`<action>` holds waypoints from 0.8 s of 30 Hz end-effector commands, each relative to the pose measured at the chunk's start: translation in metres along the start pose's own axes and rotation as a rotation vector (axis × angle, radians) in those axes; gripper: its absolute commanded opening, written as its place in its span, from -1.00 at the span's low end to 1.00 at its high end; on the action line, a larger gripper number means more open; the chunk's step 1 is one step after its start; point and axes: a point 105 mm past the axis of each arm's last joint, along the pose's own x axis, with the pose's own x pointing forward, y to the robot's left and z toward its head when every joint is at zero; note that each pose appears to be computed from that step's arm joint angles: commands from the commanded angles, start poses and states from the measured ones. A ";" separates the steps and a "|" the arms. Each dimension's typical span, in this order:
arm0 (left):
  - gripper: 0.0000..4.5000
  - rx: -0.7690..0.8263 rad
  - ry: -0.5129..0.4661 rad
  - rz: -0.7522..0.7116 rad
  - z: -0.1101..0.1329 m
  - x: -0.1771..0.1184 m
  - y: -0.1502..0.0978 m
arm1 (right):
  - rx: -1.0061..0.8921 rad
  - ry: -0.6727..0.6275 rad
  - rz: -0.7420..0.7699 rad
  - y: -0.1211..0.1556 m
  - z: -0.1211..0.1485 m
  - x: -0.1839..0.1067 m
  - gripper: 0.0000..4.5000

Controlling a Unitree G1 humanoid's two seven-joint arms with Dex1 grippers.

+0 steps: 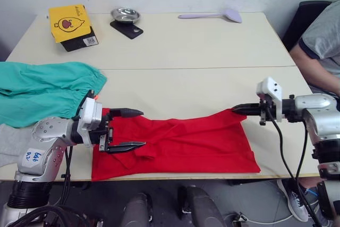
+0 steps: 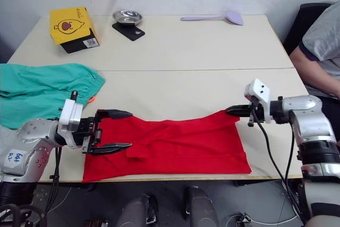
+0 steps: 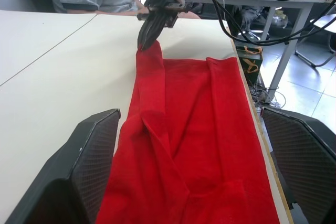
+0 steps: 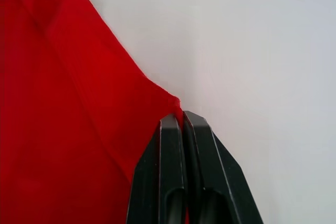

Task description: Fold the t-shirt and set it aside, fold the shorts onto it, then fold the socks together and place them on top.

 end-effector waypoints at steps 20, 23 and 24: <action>1.00 -0.004 0.052 -0.020 -0.008 -0.005 -0.003 | -0.577 -0.071 -0.073 0.041 -0.046 -0.019 -0.99; 1.00 -0.007 0.058 -0.018 -0.009 -0.006 -0.003 | -0.589 -0.071 -0.067 0.046 -0.051 -0.018 -0.99; 1.00 -0.010 0.060 -0.016 -0.010 -0.007 -0.003 | -0.577 -0.073 -0.077 0.047 -0.053 -0.018 -0.99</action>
